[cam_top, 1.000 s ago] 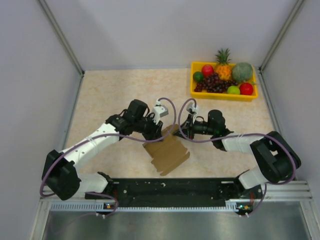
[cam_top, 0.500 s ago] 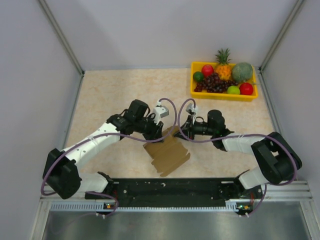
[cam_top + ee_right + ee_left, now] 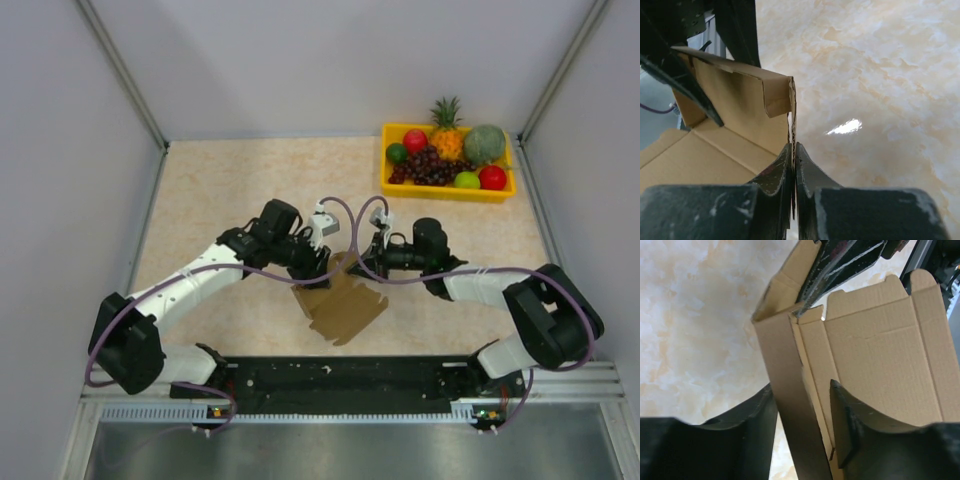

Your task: Fold the paper box

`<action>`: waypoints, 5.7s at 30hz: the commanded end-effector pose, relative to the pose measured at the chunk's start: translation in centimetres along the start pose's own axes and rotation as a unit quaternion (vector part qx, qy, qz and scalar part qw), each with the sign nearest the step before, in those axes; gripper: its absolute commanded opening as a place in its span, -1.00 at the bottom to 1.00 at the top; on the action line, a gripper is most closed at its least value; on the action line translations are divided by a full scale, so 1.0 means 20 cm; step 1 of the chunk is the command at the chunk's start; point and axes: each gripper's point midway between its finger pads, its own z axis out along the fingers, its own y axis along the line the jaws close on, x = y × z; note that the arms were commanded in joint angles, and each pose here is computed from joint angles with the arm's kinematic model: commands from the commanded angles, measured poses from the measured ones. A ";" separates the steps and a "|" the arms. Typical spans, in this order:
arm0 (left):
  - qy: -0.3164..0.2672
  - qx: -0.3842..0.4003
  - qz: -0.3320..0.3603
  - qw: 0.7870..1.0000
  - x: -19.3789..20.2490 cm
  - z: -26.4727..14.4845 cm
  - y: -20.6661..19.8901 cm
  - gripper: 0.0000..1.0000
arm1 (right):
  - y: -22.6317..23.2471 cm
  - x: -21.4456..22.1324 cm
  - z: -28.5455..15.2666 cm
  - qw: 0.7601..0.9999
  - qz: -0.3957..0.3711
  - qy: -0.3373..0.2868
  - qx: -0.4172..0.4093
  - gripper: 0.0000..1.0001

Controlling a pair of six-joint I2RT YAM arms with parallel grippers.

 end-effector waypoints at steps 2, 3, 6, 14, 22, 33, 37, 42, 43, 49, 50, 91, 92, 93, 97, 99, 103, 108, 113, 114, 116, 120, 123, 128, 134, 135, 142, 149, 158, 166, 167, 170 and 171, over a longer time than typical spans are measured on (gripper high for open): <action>-0.031 0.007 0.008 0.999 -0.07 -0.02 -0.04 0.18 | -0.01 -0.13 0.00 0.999 -0.040 -0.005 0.028 -1.00; -0.032 0.004 -0.001 0.999 -0.07 -0.02 -0.04 0.25 | -0.02 -0.12 0.00 0.998 -0.041 -0.001 0.038 -1.00; -0.032 -0.004 -0.021 0.999 -0.06 -0.03 -0.04 0.29 | -0.04 -0.09 -0.03 0.997 -0.039 0.025 0.069 -1.00; -0.038 0.001 -0.093 0.995 0.03 0.06 -0.02 0.43 | -0.09 0.04 -0.07 0.979 -0.004 0.116 0.169 -1.00; -0.055 -0.003 -0.132 0.990 0.08 0.18 0.05 0.43 | -0.17 0.16 -0.14 0.945 0.021 0.182 0.272 -1.00; -0.072 -0.053 -0.196 0.977 0.17 0.31 0.20 0.35 | -0.25 0.29 -0.15 0.909 0.040 0.247 0.334 -1.00; -0.079 -0.068 -0.196 0.975 0.15 0.33 0.24 0.35 | -0.27 0.32 -0.14 0.899 0.059 0.263 0.346 -0.97; -0.092 -0.075 -0.198 0.973 0.13 0.35 0.27 0.32 | -0.27 0.38 -0.12 0.892 0.086 0.277 0.347 -0.96; -0.093 -0.075 -0.195 0.973 0.13 0.36 0.28 0.28 | -0.27 0.38 -0.11 0.889 0.092 0.278 0.351 -0.91; -0.103 -0.101 -0.202 0.969 0.16 0.36 0.32 0.03 | -0.24 0.35 -0.10 0.886 0.117 0.275 0.355 -0.59; -0.106 -0.102 -0.201 0.969 0.16 0.35 0.32 -0.01 | -0.24 0.34 -0.10 0.886 0.120 0.273 0.356 -0.56; -0.118 -0.047 -0.253 0.959 0.22 0.29 0.10 0.27 | -0.29 -0.23 0.05 0.923 0.107 0.179 0.324 0.07; -0.116 -0.042 -0.255 0.959 0.22 0.29 0.09 0.29 | -0.29 -0.36 -0.03 0.919 0.110 0.137 0.353 0.16; -0.113 -0.041 -0.260 0.958 0.24 0.29 0.08 0.29 | -0.32 -0.40 -0.11 0.905 0.147 0.110 0.384 0.21; -0.120 -0.031 -0.265 0.956 0.26 0.28 0.06 0.31 | -0.26 -0.46 -0.32 0.884 0.201 0.060 0.418 0.32; -0.118 -0.029 -0.267 0.956 0.27 0.29 0.06 0.32 | -0.18 -0.38 -0.36 0.885 0.228 0.063 0.401 0.34; -0.115 -0.020 -0.273 0.955 0.28 0.30 0.05 0.35 | -0.07 -0.21 -0.36 0.888 0.274 0.091 0.359 0.36; -0.125 0.004 -0.287 0.950 0.28 0.30 0.01 0.36 | -0.06 -0.09 -0.41 0.880 0.281 0.099 0.369 0.36; -0.137 0.043 -0.317 0.938 0.28 0.31 -0.05 0.35 | 0.02 -0.06 -0.40 0.879 0.318 0.093 0.343 0.36; -0.135 0.044 -0.327 0.934 0.30 0.31 -0.05 0.35 | 0.04 0.00 -0.41 0.875 0.331 0.102 0.339 0.36; -0.148 0.046 -0.328 0.932 0.30 0.30 -0.05 0.35 | 0.12 0.08 -0.42 0.872 0.356 0.111 0.316 0.37; -0.159 0.043 -0.332 0.929 0.30 0.29 -0.07 0.37 | 0.28 0.07 -0.44 0.885 0.354 0.085 0.292 0.47; -0.172 0.037 -0.333 0.926 0.28 0.29 -0.09 0.40 | 0.37 0.14 -0.40 0.878 0.362 0.109 0.293 0.49; -0.197 0.016 -0.330 0.923 0.24 0.28 -0.14 0.53 | 0.35 0.20 -0.43 0.850 0.339 0.145 0.377 0.42; -0.229 -0.069 -0.324 0.915 0.25 0.17 -0.03 0.65 | 0.23 0.17 -0.46 0.833 0.255 0.183 0.455 0.00; -0.236 -0.077 -0.322 0.914 0.23 0.15 -0.03 0.64 | 0.23 0.15 -0.45 0.835 0.246 0.184 0.456 -0.03; -0.253 -0.159 -0.300 0.906 0.18 -0.04 0.12 0.69 | 0.13 0.11 -0.34 0.838 0.199 0.209 0.463 -0.40; -0.227 -0.145 -0.297 0.916 0.08 -0.13 0.24 0.71 | 0.12 0.08 -0.29 0.848 0.168 0.234 0.444 -0.87; -0.233 -0.134 -0.250 0.930 -0.07 -0.10 0.39 0.66 | -0.09 -0.15 -0.20 0.856 -0.043 0.295 0.422 -1.00; -0.189 -0.125 -0.250 0.941 -0.01 0.01 0.50 0.68 | -0.32 -0.27 -0.02 0.865 -0.205 0.321 0.328 -1.00; -0.188 -0.125 -0.251 0.941 -0.02 0.02 0.52 0.68 | -0.32 -0.27 -0.01 0.864 -0.232 0.327 0.307 -1.00; -0.166 -0.086 -0.266 0.946 0.00 0.08 0.51 0.58 | -0.32 -0.29 0.04 0.869 -0.263 0.317 0.275 -1.00; -0.166 -0.071 -0.265 0.947 0.00 0.09 0.49 0.56 | -0.32 -0.29 0.05 0.871 -0.262 0.316 0.270 -1.00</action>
